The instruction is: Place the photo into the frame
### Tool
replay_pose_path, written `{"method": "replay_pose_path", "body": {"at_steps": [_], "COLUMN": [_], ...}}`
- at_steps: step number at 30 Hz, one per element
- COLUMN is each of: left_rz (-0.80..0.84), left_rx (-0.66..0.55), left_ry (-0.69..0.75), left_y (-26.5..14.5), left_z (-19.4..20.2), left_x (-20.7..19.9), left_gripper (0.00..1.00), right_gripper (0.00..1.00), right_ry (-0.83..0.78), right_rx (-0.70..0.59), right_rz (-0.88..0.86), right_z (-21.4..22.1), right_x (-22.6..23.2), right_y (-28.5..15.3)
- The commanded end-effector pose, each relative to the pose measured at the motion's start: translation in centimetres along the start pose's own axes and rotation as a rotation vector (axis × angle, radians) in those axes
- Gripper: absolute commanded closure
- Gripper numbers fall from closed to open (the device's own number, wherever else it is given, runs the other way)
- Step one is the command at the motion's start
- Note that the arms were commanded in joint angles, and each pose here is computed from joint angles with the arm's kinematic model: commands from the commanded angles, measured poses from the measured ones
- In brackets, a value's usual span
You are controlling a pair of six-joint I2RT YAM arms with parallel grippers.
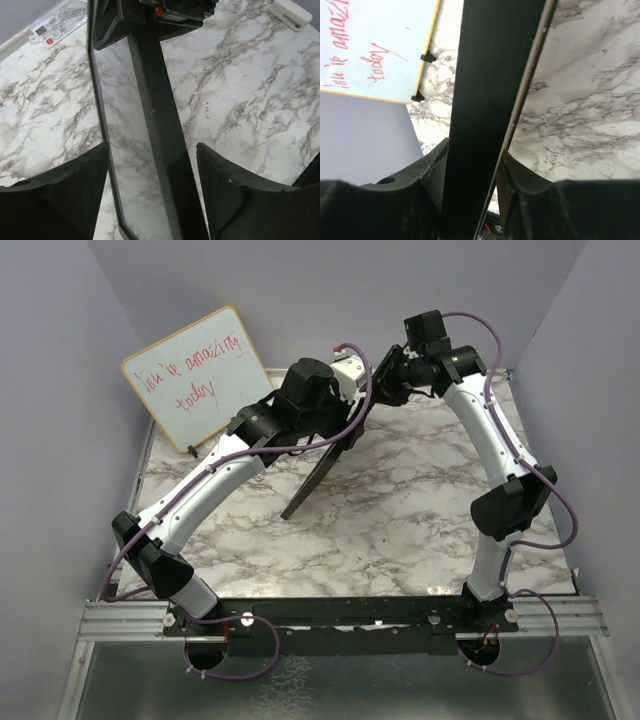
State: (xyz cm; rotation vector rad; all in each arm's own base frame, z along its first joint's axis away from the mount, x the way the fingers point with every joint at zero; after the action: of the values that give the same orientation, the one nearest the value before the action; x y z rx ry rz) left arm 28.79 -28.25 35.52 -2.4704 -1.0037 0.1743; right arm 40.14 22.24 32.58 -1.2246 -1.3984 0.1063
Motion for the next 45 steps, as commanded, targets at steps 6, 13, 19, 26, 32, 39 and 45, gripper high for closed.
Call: {"method": "replay_pose_path", "body": {"at_steps": [6,13,19,26,32,39,45], "left_rz": [0.222,0.22,0.139,-0.021,-0.214,-0.277,-0.281], "left_rx": [-0.123,-0.158,-0.113,0.01,0.171,0.307,0.34], "left_ry": [-0.093,-0.227,-0.37,-0.533,-0.564,-0.551,-0.534], "left_y": [1.6,3.4,5.5,8.0,9.9,12.0,13.6], "left_z": [-2.8,-3.9,-2.4,3.7,11.7,17.2,18.7], "left_x": [-3.2,-2.8,0.5,7.0,12.3,15.1,17.1], "left_gripper": [0.09,0.05,0.05,0.05,0.05,0.04,0.04], "right_gripper": [0.61,0.56,0.52,0.49,0.45,0.36,0.26], "right_ry": [-0.041,-0.128,-0.252,-0.273,-0.301,-0.309,-0.257], "right_rx": [-0.032,0.077,0.092,0.148,0.208,0.242,0.231], "right_rz": [-0.043,-0.193,-0.279,-0.361,-0.482,-0.531,-0.441], "right_z": [-0.9,-0.9,-0.1,0.7,1.5,2.0,1.8], "right_x": [-1.7,-5.7,-9.0,-14.3,-17.5,-19.6,-22.1], "right_y": [-3.2,-3.4,-2.8,-0.7,0.9,2.5,4.4]}}
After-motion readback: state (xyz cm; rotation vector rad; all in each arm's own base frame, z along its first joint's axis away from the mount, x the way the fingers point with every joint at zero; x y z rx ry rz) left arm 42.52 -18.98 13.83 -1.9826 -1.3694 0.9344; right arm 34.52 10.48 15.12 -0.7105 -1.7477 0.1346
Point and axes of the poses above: each gripper's point midway between its finger pads, its own y axis out along the fingers, its own x axis along the line the jaws close on, z = x × y, the point moved 5 cm from there along -y, back along the fingers, and after that the axes turned 6 degrees about y, right-handed, at the moved point
